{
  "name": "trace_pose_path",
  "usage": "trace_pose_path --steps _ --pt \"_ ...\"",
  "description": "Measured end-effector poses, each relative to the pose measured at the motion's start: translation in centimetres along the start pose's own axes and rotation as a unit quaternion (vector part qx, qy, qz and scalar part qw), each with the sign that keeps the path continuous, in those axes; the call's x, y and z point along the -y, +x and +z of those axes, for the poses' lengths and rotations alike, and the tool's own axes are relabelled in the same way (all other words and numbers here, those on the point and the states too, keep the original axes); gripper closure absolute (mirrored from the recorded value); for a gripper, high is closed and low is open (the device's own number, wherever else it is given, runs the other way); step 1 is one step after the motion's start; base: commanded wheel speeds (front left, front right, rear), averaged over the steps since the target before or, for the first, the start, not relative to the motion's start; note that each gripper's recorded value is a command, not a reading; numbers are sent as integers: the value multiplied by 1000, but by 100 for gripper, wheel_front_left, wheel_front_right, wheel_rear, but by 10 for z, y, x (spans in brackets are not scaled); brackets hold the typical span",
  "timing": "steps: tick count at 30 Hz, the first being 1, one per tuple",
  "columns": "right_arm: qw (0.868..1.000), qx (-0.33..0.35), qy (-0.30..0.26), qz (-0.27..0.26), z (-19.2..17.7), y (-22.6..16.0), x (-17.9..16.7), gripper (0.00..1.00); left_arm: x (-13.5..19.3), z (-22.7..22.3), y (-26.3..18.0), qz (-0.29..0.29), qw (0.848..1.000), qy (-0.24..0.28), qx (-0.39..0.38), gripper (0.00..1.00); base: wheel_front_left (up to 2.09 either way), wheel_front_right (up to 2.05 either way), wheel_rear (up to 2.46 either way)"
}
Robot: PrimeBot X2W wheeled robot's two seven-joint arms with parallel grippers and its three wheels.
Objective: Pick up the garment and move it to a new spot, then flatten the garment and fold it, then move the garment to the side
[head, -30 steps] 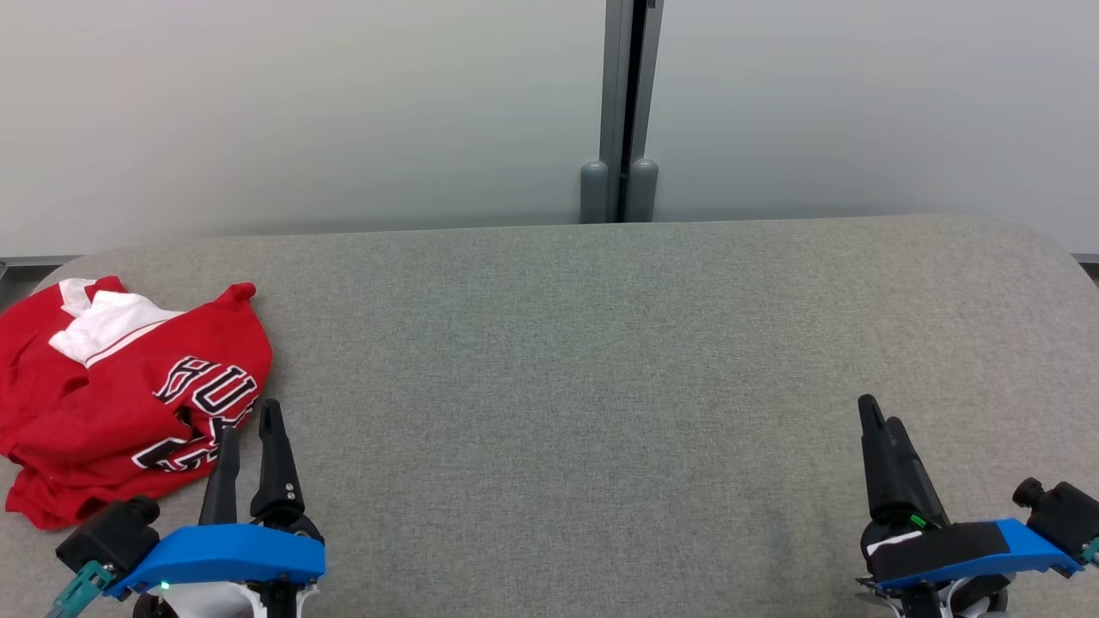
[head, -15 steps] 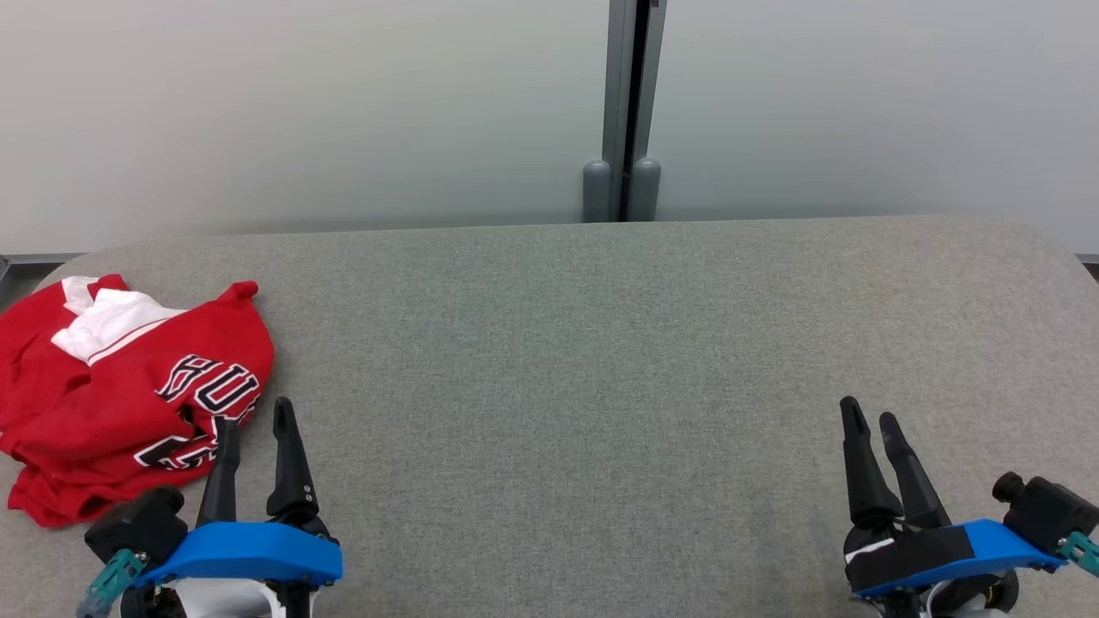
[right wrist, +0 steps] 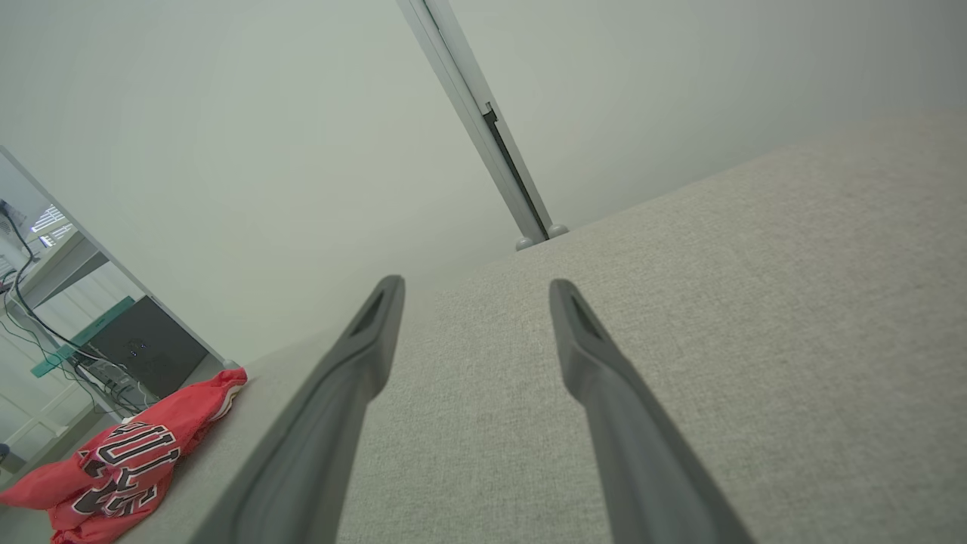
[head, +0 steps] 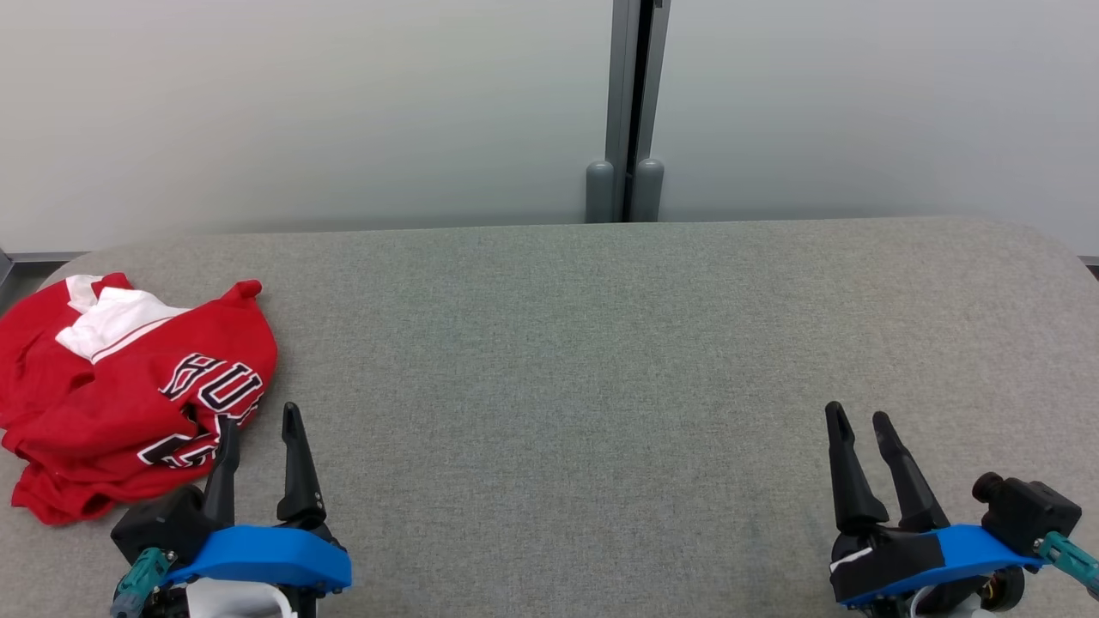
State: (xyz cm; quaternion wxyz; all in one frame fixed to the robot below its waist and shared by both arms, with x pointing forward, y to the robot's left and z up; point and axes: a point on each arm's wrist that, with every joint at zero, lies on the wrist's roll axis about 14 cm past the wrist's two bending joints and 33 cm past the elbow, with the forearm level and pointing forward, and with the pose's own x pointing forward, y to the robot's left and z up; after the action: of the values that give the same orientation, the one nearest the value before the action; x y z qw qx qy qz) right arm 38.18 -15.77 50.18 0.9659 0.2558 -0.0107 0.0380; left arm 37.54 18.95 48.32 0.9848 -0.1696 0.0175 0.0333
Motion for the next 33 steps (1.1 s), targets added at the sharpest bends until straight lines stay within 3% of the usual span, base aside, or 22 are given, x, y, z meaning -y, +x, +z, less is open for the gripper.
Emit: trace_pose_path --steps 33 --pt "990 5 -133 35 -3 2 -11 0 5 1 -1 -18 991 131 20 0 0 0 0"
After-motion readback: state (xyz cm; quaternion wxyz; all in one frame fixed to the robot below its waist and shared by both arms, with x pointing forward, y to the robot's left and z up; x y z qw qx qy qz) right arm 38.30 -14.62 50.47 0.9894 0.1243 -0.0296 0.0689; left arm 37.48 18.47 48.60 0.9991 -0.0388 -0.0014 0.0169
